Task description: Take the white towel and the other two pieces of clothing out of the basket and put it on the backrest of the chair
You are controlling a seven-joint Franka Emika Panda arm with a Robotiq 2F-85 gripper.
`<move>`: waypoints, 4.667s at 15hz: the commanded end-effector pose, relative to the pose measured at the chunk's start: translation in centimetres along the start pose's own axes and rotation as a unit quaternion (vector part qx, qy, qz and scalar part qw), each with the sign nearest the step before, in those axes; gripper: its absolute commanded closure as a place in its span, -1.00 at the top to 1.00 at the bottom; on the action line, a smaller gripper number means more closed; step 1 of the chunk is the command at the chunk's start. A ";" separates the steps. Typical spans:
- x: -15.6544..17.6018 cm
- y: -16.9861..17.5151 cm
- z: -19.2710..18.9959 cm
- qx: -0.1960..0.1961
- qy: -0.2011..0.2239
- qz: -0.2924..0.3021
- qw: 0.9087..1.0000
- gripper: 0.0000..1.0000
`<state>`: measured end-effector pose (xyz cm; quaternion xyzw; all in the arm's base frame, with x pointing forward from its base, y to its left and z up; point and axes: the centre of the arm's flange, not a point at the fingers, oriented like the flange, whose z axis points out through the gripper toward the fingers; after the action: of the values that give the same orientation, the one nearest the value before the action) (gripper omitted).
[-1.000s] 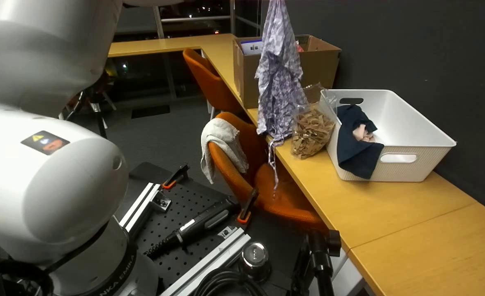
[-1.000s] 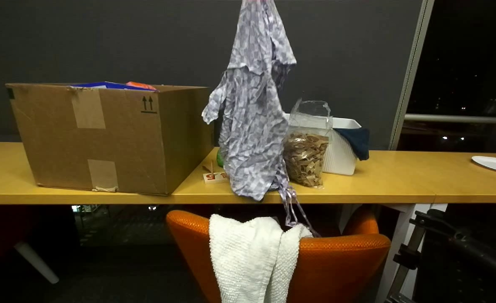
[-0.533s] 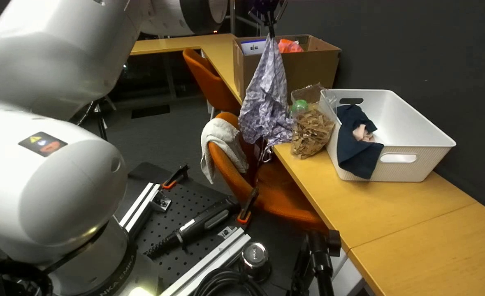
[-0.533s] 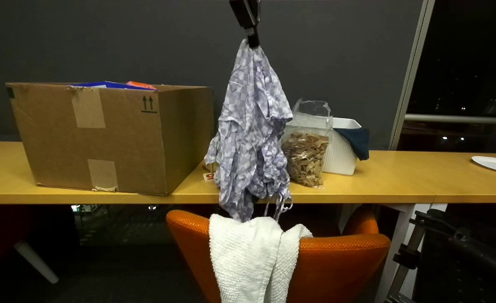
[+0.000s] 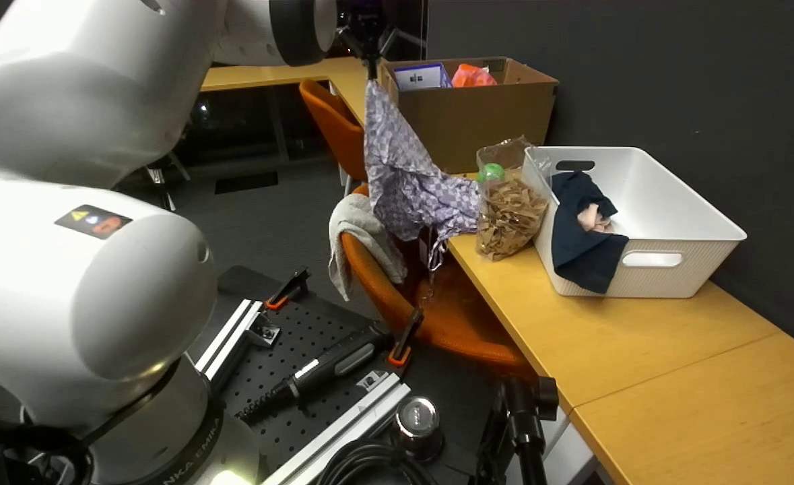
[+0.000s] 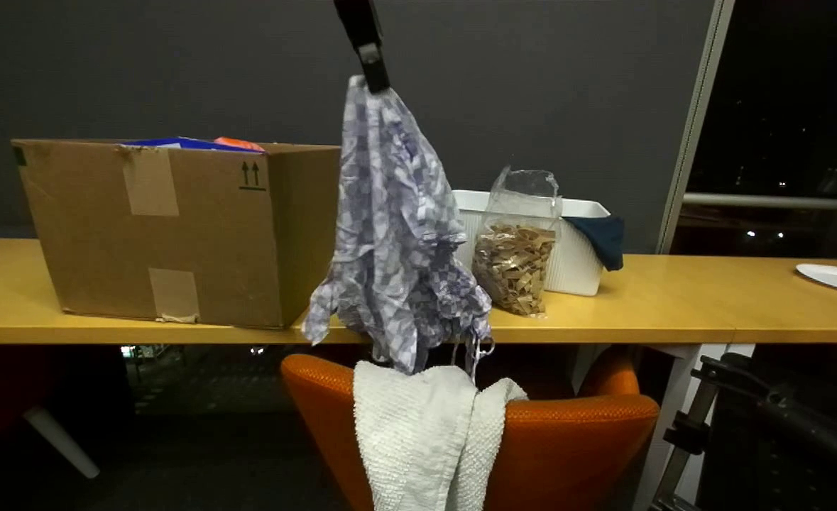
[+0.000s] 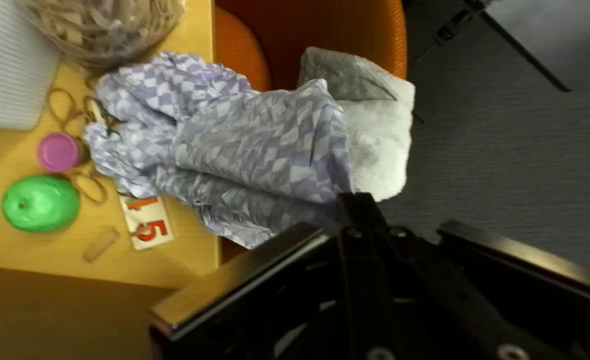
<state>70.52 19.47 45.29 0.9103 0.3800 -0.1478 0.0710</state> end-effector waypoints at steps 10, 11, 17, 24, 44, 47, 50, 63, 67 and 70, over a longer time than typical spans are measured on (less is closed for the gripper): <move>-0.2 -11.4 0.1 0.034 -0.009 -0.092 0.995 0.24; -0.9 -10.7 -0.2 0.020 -0.007 -0.077 0.997 0.37; -7.7 -1.8 -3.6 -0.048 0.044 0.063 0.996 1.00; -19.6 11.7 -7.6 -0.035 0.157 0.216 0.963 1.00; -38.7 37.0 20.8 -0.014 0.176 0.471 0.864 1.00; -33.4 36.5 24.4 -0.027 0.167 0.450 0.877 1.00; -28.3 36.3 26.7 -0.028 0.169 0.426 0.888 1.00; -21.7 35.9 30.5 -0.011 0.162 0.396 0.904 0.12; -21.8 36.0 30.4 -0.009 0.162 0.399 0.903 -0.46; -22.5 35.8 29.7 -0.009 0.164 0.406 0.899 -0.90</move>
<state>76.85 -28.24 24.08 0.9973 -0.0057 0.0376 0.0626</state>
